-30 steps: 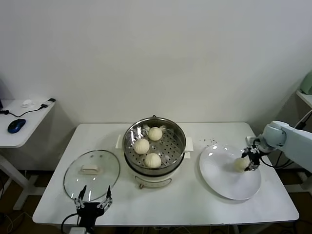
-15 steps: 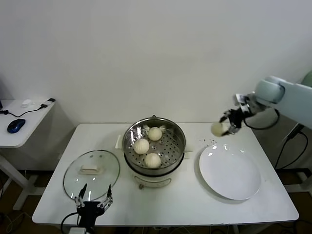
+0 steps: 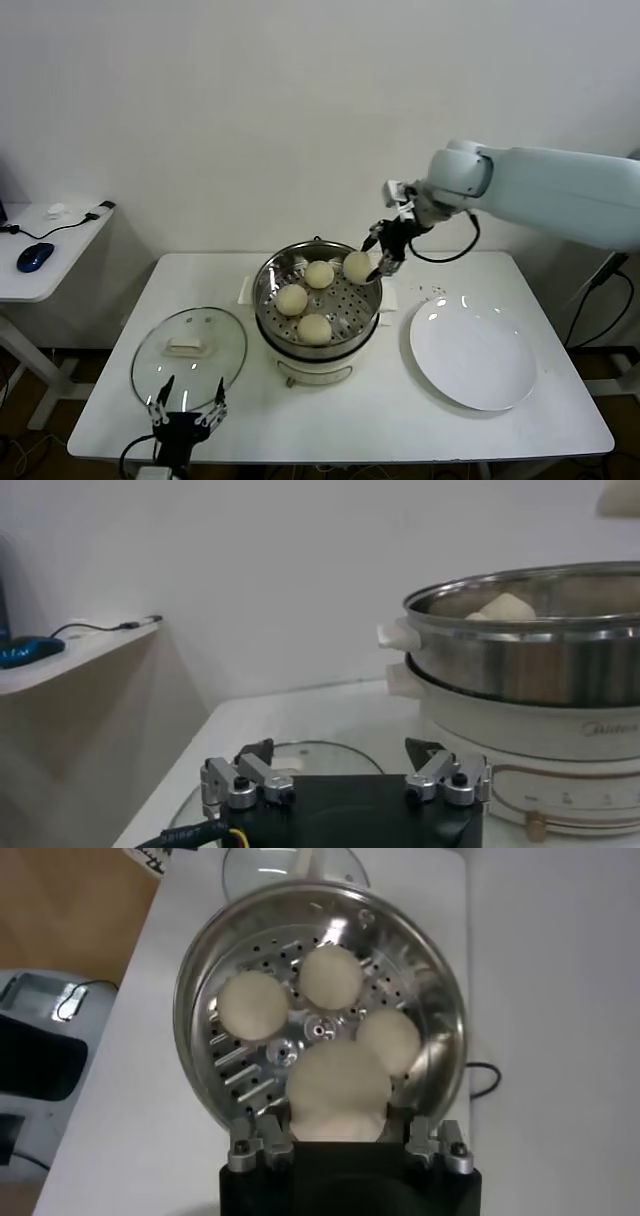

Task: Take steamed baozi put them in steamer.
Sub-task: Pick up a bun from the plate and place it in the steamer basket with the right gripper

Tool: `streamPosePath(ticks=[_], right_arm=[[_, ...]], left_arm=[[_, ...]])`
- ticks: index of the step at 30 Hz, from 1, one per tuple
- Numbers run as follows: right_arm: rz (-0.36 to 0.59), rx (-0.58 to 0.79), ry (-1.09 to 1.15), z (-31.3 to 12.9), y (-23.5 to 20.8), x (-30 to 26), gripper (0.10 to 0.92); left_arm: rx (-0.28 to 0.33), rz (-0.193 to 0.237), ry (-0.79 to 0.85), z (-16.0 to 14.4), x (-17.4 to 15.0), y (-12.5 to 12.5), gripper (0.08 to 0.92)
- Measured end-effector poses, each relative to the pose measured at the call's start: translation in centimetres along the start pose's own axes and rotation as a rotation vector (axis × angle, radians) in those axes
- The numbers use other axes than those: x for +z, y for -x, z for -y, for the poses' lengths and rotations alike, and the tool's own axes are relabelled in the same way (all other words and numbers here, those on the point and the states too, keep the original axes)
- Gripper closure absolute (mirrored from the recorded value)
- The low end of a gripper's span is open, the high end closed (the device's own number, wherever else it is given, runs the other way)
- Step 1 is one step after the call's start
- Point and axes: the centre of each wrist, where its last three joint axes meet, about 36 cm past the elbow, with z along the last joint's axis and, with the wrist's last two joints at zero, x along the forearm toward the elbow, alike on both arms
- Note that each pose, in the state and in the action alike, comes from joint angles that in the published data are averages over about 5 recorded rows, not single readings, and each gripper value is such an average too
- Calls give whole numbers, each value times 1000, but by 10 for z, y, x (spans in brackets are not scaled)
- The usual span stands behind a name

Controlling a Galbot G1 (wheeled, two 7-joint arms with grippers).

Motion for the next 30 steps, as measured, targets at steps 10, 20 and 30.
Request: streamPosePath(ticks=[10,20,30], right_arm=[[-51,-15,-7,-7,59,0,378],[-67,-5,-17,-11,90,1,356],[-18,-5,-21,-2,74,6,201]], left_arm=[[2,-2,-3,1,2,3,177],[0,-1,-3,1,2,4,177],[-1,5,-6,1,0,2,177]])
